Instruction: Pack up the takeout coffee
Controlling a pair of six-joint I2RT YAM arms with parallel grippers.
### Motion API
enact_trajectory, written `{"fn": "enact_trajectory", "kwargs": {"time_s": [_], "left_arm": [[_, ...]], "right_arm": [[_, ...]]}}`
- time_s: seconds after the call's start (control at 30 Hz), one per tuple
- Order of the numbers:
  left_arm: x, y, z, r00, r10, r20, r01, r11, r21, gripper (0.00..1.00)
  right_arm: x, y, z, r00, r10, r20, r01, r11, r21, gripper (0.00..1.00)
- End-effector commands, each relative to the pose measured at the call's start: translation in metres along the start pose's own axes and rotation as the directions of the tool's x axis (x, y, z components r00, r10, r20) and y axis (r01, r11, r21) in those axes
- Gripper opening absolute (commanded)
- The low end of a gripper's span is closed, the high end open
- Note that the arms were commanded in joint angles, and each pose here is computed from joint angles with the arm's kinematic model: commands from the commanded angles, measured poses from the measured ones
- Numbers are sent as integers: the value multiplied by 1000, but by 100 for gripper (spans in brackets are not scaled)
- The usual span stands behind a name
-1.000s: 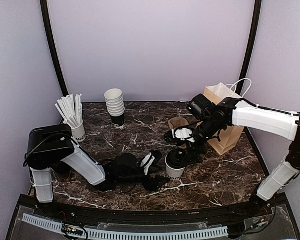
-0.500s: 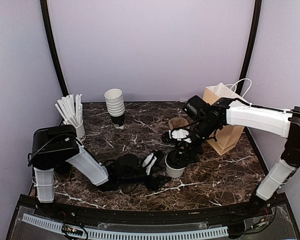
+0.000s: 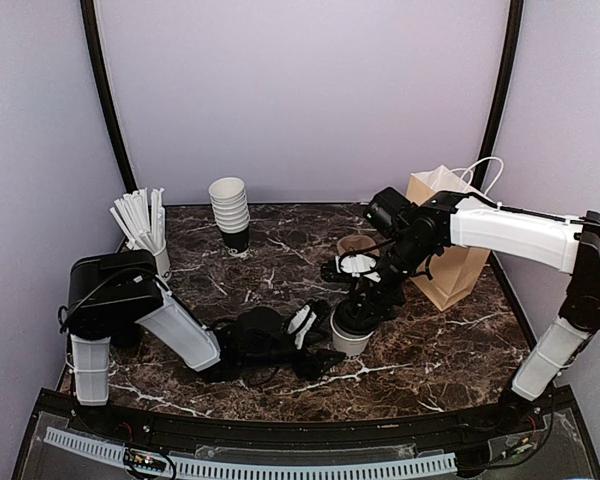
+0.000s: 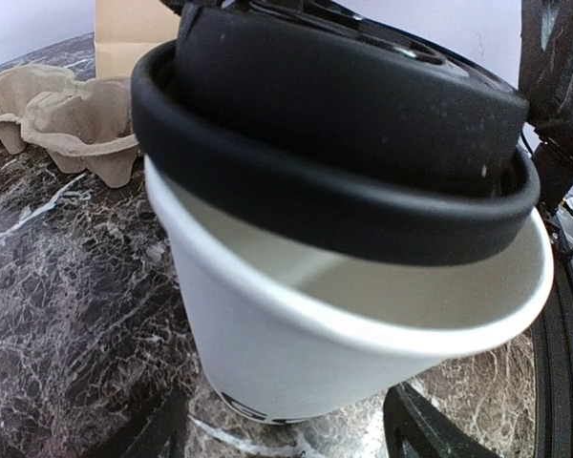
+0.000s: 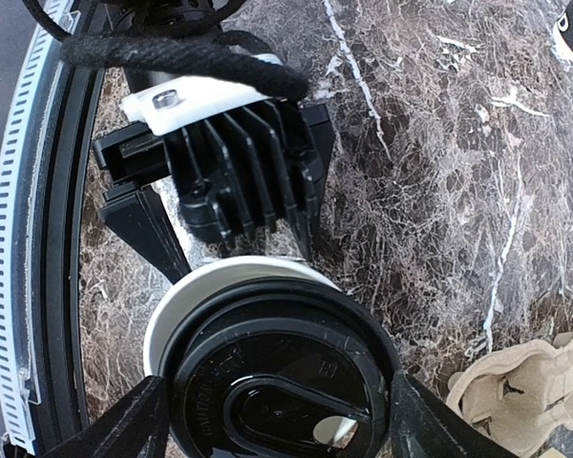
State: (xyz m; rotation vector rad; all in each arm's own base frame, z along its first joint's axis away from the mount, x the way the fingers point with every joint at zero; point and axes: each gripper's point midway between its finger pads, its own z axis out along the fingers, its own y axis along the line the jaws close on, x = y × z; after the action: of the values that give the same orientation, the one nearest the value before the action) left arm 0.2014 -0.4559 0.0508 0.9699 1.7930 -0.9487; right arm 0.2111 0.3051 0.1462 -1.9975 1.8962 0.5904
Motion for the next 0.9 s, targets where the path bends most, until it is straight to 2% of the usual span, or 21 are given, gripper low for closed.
{"fn": "enact_trajectory", "kwargs": {"time_s": [0.0, 0.23, 0.57, 0.73, 0.87], "left_arm": [[-13, -4, 4, 999, 10, 41, -10, 1000, 11, 73], [-12, -4, 6, 999, 7, 38, -7, 1000, 8, 73], [-12, -3, 7, 999, 2, 35, -2, 1000, 4, 73], [-11, -1, 7, 999, -1, 32, 1, 1000, -3, 73], [-10, 0, 8, 1000, -5, 31, 5, 1000, -7, 73]], "right_arm": [[-5, 4, 0, 1000, -2, 2, 2, 1000, -2, 82], [2, 5, 7, 999, -1, -38, 2, 1000, 15, 85], [3, 0, 10, 998, 8, -67, -4, 998, 59, 82], [-2, 1, 6, 998, 2, -59, 2, 998, 69, 76], [-11, 5, -1, 999, -7, -42, 10, 998, 63, 75]]}}
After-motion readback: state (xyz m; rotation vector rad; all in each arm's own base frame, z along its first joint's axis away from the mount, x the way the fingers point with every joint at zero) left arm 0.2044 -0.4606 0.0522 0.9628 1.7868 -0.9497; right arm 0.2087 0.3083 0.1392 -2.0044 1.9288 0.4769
